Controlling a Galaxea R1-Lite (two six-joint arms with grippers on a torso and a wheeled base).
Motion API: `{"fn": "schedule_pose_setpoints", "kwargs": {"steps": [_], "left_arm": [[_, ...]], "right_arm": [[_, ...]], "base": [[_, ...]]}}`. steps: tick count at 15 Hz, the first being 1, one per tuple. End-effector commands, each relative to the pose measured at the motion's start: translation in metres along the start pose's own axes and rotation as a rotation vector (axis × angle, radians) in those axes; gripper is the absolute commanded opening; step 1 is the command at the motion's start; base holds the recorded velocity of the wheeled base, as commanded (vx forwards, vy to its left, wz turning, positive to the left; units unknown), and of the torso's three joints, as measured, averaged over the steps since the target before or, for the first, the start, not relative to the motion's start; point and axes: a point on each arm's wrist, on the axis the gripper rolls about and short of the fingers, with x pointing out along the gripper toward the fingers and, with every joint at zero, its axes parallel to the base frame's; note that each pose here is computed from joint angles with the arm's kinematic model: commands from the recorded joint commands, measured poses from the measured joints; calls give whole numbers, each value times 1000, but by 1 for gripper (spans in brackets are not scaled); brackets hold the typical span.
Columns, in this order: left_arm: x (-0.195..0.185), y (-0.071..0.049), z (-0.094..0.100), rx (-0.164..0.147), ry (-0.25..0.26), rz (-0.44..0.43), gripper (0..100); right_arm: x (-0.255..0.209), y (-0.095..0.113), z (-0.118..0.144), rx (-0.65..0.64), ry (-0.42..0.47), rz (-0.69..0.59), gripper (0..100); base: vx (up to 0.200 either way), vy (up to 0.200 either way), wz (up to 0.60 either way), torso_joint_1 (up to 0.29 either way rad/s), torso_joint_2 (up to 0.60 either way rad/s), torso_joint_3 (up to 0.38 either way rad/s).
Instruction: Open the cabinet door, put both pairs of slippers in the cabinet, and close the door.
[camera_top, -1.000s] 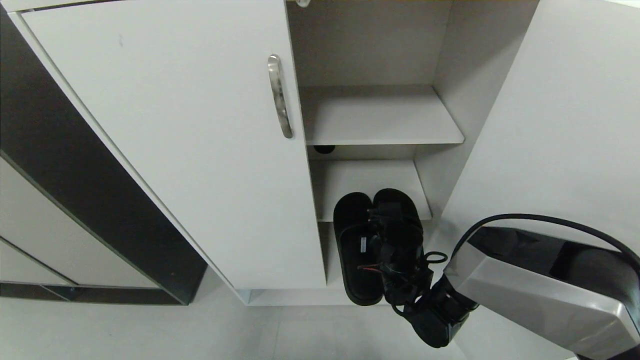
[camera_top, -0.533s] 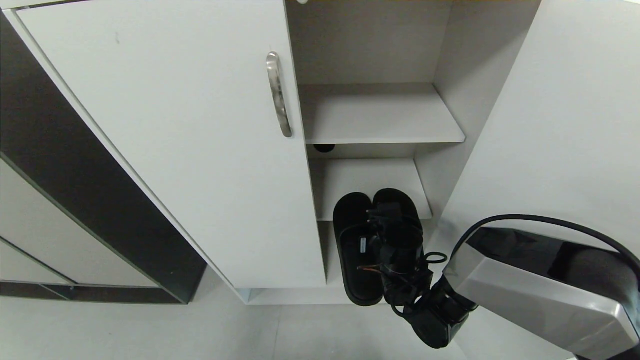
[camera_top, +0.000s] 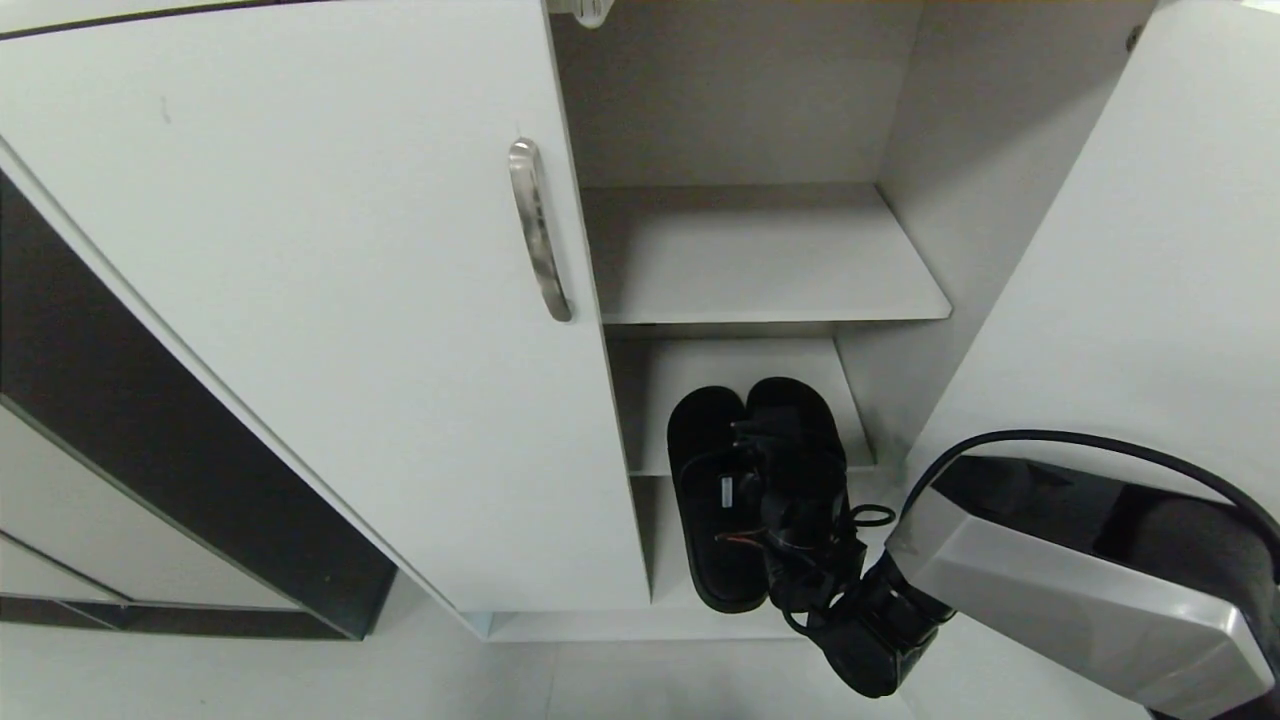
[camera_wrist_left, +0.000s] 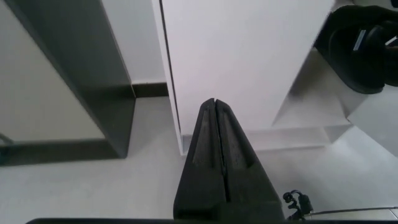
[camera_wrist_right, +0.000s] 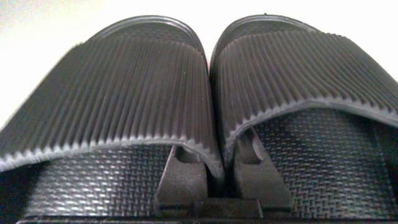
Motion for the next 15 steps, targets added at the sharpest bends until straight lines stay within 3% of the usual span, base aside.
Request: {"fn": "schedule_pose_setpoints", "kwargs": {"steps": [1,9,11,15], "left_arm": [[0,0,0,0,1,0,0],[0,0,0,-1,1,0,0],[0,0,0,-1,1,0,0],[0,0,0,-3,1,0,0]], "right_arm": [[0,1,0,-1,0,1,0],[40,-3,-1,12,-2,-49,0],[56,-3,6,61,41,-68,0],[80,-4,30,73,40,-94,0]], "base": [[0,0,0,0,0,0],[0,0,0,0,0,0],[0,0,0,0,0,0],[0,0,0,0,0,0]]}}
